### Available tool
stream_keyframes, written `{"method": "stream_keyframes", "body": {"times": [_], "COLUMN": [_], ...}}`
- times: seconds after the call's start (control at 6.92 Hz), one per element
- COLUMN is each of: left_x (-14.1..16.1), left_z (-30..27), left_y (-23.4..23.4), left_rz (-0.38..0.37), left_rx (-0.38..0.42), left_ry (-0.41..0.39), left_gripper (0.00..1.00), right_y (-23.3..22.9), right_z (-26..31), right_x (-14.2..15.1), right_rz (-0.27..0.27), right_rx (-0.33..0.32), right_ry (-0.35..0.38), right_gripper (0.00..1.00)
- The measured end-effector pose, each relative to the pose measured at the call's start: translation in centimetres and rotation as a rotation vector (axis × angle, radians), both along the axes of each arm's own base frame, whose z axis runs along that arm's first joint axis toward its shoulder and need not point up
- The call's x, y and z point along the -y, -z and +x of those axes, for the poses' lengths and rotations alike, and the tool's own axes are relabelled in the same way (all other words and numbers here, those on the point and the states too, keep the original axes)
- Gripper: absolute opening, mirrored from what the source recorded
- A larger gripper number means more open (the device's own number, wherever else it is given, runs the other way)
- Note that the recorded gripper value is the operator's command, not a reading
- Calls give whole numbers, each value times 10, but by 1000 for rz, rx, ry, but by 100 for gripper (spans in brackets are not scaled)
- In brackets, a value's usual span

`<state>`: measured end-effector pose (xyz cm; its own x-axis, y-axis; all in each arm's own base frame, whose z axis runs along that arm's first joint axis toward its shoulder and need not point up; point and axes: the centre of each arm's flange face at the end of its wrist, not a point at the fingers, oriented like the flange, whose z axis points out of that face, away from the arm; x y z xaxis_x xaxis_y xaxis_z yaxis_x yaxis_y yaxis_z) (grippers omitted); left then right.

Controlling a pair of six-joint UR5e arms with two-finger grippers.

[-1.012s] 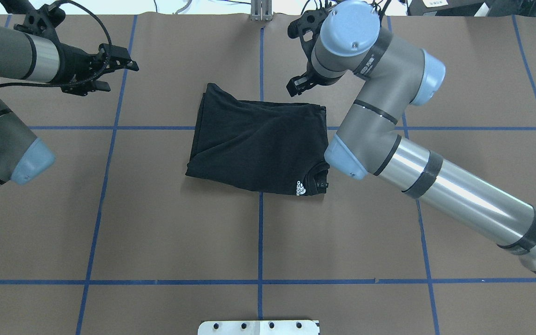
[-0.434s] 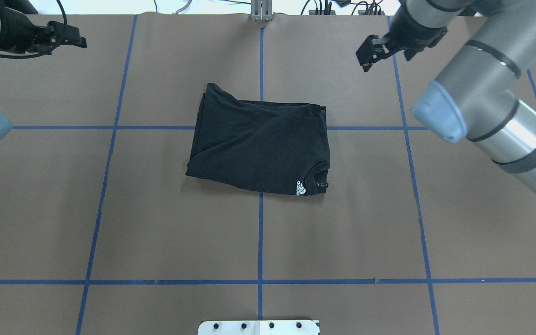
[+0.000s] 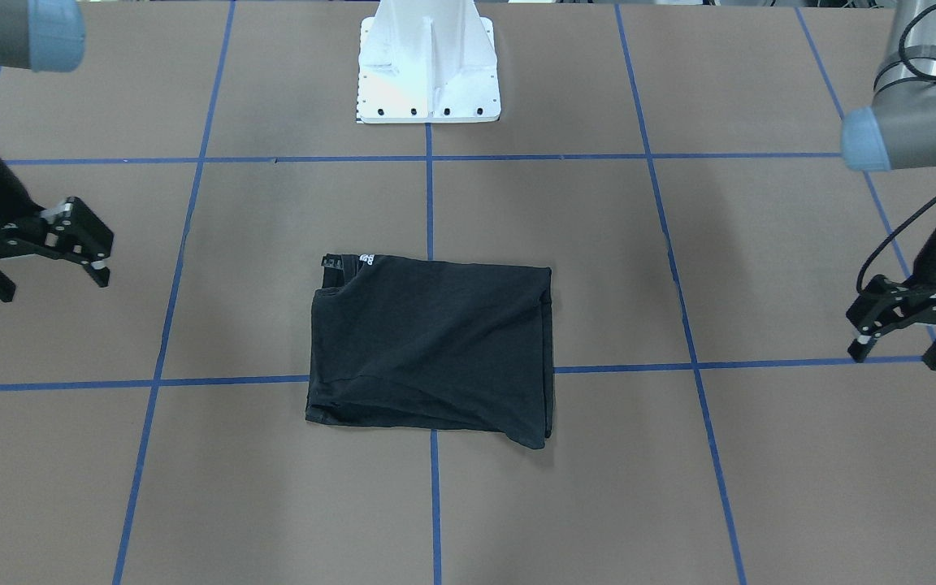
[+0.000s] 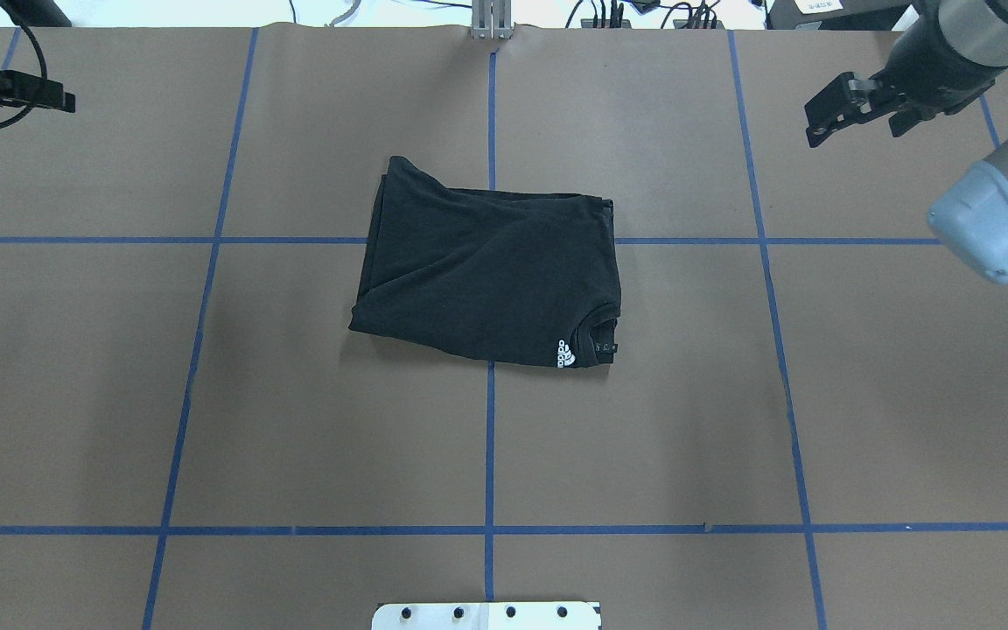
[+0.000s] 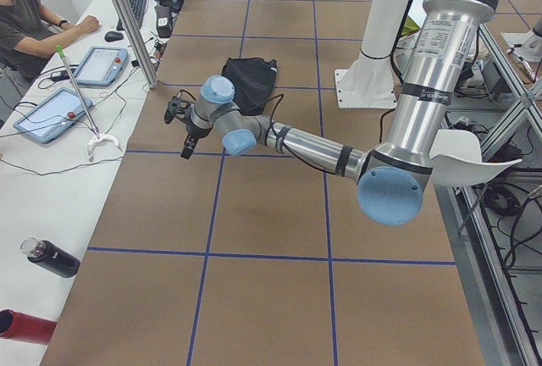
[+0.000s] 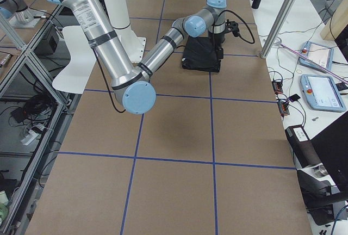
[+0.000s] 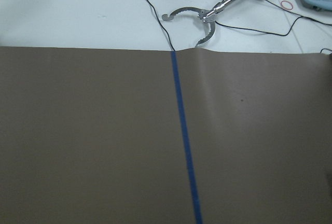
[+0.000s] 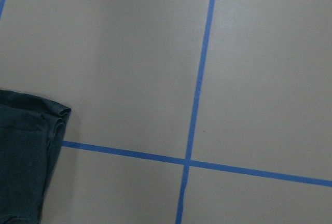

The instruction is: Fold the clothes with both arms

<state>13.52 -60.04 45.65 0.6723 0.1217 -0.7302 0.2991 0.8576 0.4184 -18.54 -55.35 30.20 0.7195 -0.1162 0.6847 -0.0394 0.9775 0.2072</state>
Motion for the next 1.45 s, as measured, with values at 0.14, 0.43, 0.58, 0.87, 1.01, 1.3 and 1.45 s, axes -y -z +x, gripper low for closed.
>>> {"method": "stream_keyframes", "body": {"times": [0.14, 0.43, 0.58, 0.87, 1.01, 1.3, 1.45], "left_x": [2, 10, 14, 12, 9, -1, -5], "left_z": [-27, -74, -94, -104, -106, -114, -129], "left_y": [-11, -34, -52, -84, -96, -121, -133], "left_rz": [3, 69, 96, 89, 70, 43, 21], "left_rx": [24, 128, 188, 239, 248, 288, 341], "left_ry": [22, 0, -27, -55, -61, -103, -153], "left_gripper": [100, 100, 100, 100, 100, 100, 100], "right_y": [-23, -75, -115, -193, -225, -272, -286], "right_z": [19, 73, 98, 156, 185, 226, 237], "right_x": [-1, -4, -11, -21, -29, -59, -72], "right_rz": [-35, -116, -154, -218, -269, -304, -302], "right_rx": [-20, -51, -84, -106, -69, 5, 20], "right_ry": [-29, -104, -105, -72, -80, -59, -44], "right_gripper": [100, 100, 100, 100, 100, 100, 100]}}
